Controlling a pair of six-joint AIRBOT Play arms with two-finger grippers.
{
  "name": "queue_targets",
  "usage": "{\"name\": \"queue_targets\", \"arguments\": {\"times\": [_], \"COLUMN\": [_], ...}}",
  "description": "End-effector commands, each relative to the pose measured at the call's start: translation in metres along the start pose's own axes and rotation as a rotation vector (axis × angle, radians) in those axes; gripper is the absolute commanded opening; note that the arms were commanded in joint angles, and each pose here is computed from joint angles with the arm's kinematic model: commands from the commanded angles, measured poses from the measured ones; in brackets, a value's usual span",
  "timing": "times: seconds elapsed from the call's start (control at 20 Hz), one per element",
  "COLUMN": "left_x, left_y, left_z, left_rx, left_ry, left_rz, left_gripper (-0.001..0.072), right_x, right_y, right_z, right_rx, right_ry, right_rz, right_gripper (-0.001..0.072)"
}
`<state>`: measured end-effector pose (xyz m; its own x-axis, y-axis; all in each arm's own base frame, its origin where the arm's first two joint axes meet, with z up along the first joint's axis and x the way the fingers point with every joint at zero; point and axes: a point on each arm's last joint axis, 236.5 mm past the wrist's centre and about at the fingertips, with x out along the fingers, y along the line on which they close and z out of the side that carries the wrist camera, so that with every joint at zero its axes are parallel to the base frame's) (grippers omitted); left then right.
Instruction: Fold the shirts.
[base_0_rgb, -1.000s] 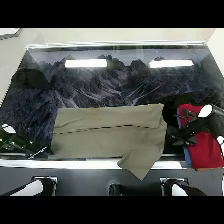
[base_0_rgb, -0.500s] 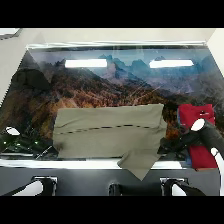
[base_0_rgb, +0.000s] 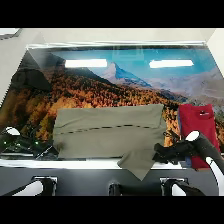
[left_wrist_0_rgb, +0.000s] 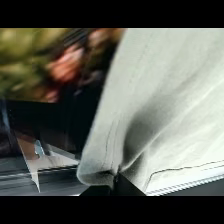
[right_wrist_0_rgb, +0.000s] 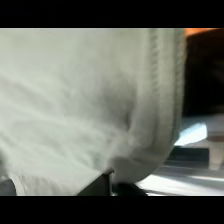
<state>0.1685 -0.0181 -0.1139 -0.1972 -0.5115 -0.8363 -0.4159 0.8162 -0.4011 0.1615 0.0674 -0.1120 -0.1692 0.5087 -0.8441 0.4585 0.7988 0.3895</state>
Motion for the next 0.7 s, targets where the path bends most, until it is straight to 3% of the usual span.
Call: {"name": "queue_targets", "arguments": {"times": [0.0, 0.15, 0.45, 0.65], "left_x": [-0.005, -0.047, -0.143, -0.144], "left_y": [0.002, -0.020, -0.083, -0.112], "left_z": [0.014, 0.035, 0.102, 0.164], "left_rx": [0.034, 0.119, 0.188, 0.231], "left_ry": [-0.057, -0.195, -0.503, -0.493], "left_rz": [0.017, 0.008, -0.013, -0.017], "left_gripper": [0.0027, 0.0026, 0.0022, 0.0024], "right_x": [0.001, -0.036, -0.172, -0.157], "right_y": [0.006, 0.029, 0.122, 0.161], "right_z": [0.010, 0.021, 0.140, 0.210], "right_rx": [-0.031, -0.128, -0.249, -0.288], "right_ry": [-0.044, -0.070, -0.557, -0.560], "right_rz": [0.027, 0.043, 0.080, 0.082], "right_gripper": [0.0038, 0.0034, 0.0033, 0.0034]}}
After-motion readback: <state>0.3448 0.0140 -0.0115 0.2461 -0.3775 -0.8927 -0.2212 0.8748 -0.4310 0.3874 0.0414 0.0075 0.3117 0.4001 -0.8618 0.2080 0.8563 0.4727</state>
